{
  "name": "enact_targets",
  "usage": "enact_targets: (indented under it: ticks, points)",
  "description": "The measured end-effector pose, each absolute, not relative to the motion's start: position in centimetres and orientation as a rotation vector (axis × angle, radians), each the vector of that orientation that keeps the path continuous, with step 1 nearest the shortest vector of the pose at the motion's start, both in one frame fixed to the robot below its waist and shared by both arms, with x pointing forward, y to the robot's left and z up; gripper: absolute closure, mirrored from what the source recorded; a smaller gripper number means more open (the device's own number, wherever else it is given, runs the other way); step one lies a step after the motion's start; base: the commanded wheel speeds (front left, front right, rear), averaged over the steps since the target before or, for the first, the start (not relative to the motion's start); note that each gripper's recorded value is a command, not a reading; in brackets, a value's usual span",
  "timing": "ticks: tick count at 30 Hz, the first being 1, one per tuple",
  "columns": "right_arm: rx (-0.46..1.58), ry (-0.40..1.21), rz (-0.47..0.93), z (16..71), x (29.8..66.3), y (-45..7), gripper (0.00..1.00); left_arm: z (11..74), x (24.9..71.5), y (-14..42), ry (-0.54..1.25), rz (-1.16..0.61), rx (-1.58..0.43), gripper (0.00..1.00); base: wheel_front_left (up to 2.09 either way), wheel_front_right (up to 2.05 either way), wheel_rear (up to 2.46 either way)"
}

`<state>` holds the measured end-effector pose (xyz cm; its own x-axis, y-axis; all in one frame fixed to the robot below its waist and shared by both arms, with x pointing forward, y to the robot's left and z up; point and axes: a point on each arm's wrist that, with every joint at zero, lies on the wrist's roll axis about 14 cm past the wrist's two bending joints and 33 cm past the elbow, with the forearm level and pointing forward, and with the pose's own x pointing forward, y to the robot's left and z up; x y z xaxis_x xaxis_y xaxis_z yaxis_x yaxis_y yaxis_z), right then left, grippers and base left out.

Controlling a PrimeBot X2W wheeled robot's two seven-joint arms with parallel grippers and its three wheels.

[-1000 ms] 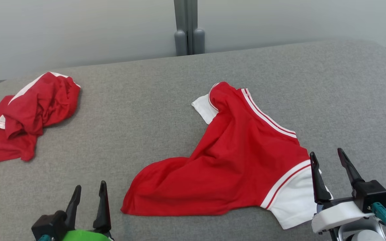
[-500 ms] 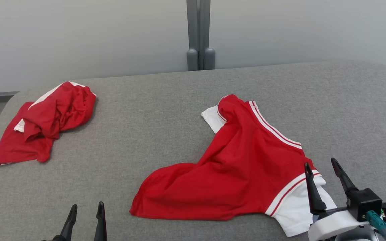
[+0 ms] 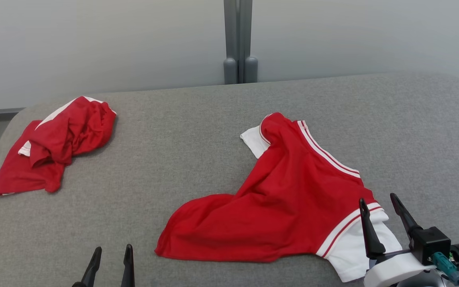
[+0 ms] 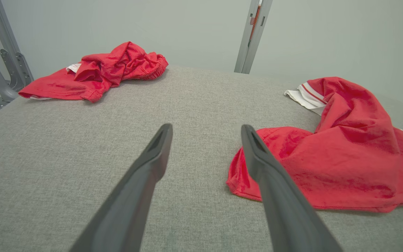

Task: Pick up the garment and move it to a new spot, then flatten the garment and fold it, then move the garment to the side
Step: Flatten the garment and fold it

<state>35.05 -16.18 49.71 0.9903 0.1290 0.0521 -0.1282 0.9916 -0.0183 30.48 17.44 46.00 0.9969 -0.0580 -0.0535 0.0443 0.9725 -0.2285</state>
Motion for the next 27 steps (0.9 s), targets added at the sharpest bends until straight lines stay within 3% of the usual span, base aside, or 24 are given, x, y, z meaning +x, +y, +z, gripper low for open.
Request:
enact_targets:
  ticks: [6,18,27]
  points:
    - [-0.038,0.004,0.074,48.1,35.2,-18.2,0.00,43.9,30.2,15.8,0.135,-0.094,-0.231,0.00,0.00,0.00,0.00]
    - [-0.153,0.647,0.041,37.4,32.1,-22.2,0.00,38.7,31.8,12.4,0.450,-0.168,-0.240,0.00,0.00,0.00,0.00]
    - [-0.122,0.703,0.024,36.0,32.8,-22.2,0.00,37.5,32.9,12.2,0.512,-0.170,-0.241,0.00,0.00,0.00,0.00]
